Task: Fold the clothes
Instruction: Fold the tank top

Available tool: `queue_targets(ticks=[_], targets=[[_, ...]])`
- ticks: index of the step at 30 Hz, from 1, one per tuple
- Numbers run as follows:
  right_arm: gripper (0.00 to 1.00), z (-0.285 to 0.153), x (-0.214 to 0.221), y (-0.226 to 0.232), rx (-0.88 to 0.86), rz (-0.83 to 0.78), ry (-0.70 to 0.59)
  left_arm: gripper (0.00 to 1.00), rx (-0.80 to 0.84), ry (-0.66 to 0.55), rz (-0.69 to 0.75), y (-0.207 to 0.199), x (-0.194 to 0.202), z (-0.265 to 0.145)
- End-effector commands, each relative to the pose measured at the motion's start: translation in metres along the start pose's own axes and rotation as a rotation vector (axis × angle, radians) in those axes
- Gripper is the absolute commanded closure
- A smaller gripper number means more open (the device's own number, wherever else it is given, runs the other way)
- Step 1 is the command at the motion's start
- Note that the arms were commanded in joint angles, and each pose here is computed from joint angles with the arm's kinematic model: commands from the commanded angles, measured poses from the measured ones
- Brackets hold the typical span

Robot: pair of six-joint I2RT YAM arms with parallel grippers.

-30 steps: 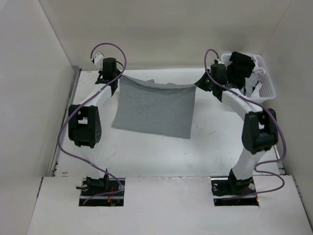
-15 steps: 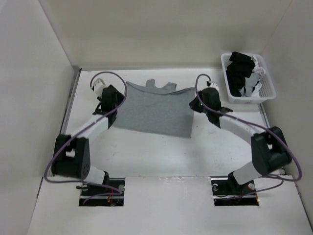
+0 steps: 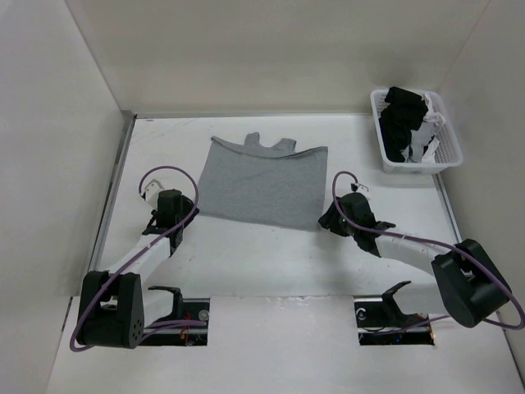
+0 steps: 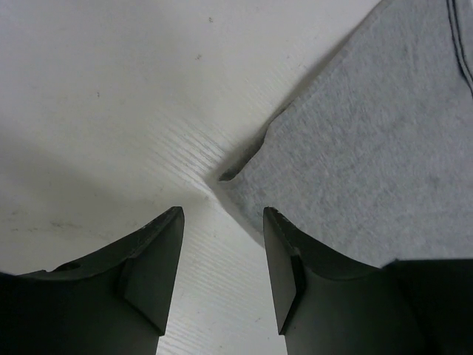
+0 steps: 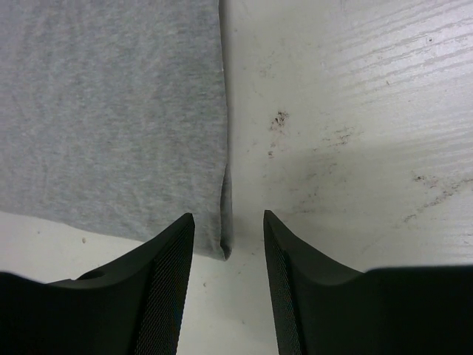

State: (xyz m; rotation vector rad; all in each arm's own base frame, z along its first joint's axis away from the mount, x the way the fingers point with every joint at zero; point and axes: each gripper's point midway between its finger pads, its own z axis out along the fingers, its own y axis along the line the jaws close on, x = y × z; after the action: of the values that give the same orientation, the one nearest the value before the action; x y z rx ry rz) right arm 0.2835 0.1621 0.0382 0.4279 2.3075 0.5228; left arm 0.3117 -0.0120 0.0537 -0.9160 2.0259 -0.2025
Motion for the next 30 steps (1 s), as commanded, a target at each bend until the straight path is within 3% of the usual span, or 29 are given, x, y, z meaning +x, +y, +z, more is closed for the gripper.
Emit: queue_targets(ticks=[1,4,26,30], targets=[[0.52,-0.002,-0.009,0.014,-0.043,0.036,-0.045,0.54,0.047,0.016,-0.03,-0.009,0.002,0.001],[0.53,-0.002,0.0,0.009,-0.039,0.054,-0.027,0.55,0.048,0.03,-0.031,-0.01,0.006,0.005],[0.61,0.005,0.027,0.016,-0.067,0.095,0.034,0.84,0.036,0.003,-0.114,-0.005,0.003,0.028],[0.62,0.004,0.023,0.014,-0.056,0.108,0.014,0.83,0.047,-0.01,-0.125,-0.008,-0.002,0.027]])
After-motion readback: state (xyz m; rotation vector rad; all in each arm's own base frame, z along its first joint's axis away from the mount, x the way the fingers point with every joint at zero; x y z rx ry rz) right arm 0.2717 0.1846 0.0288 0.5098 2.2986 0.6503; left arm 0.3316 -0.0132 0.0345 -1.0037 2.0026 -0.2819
